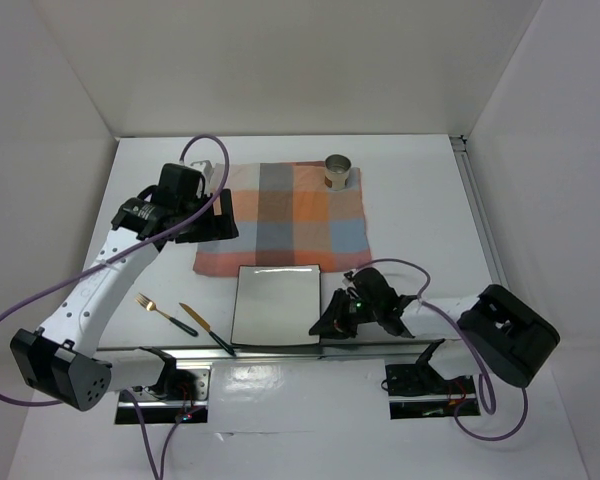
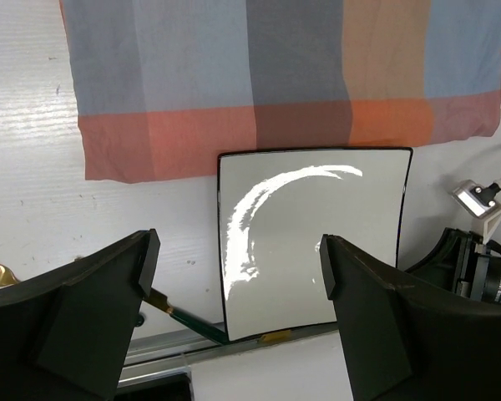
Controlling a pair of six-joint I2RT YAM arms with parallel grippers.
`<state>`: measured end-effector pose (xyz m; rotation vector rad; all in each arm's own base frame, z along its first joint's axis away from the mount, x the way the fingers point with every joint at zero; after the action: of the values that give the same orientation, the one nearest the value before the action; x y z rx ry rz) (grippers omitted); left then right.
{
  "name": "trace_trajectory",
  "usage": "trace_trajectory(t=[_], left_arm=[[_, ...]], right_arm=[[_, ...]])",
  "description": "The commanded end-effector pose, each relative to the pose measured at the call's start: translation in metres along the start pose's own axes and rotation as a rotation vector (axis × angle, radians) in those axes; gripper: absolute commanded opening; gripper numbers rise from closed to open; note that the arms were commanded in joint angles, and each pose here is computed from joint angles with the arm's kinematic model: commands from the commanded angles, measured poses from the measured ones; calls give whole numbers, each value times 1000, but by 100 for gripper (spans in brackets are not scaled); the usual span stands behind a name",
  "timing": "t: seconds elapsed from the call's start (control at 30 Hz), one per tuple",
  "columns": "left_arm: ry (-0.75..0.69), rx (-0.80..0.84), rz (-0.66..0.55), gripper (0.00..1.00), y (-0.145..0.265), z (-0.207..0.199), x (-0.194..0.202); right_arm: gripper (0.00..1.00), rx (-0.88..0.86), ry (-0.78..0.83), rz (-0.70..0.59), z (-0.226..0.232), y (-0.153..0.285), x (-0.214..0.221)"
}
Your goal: Set the dinner table for one person
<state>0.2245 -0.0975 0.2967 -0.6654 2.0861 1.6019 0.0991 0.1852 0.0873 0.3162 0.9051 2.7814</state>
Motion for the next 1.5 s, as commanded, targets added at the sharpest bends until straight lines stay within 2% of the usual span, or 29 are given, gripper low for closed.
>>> trace_trajectory(t=[0.0, 0.13, 0.37, 0.47, 1.0, 1.23, 1.4, 1.43, 1.47], left_arm=[[-33, 6, -37, 97, 6, 1, -1], [-33, 5, -60, 96, 12, 1, -1], [-33, 6, -63, 96, 17, 0, -3], [-34, 33, -64, 95, 19, -2, -5], [-70, 38, -113, 95, 34, -6, -19], [-69, 17, -111, 95, 34, -4, -18], [-77, 3, -126, 96, 36, -2, -19], [-77, 3, -126, 96, 36, -2, -19], [-77, 3, -126, 96, 36, -2, -19]], right_arm=[[0, 4, 24, -36, 12, -2, -6], [0, 22, 40, -54, 23, 6, -6], [0, -53, 138, -133, 66, 38, -3], [0, 7, 145, -138, 75, 45, -3], [0, -199, 297, -239, 155, 112, -10], [0, -298, 400, -348, 201, 165, -36], [0, -341, 435, -371, 210, 159, -63], [0, -399, 478, -378, 219, 159, -67], [0, -400, 449, -380, 217, 151, -78]])
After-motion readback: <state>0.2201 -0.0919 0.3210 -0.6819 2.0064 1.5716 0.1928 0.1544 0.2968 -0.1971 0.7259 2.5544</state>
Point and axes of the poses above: each gripper's point midway between its finger pads, its own y axis back along the fingers, its own z axis along the line the jaws close on, x = y × z, the point moved 10 cm from there along y, back along the fingers, and after that the axes turned 2 degrees about -y, right-handed, at the moved point
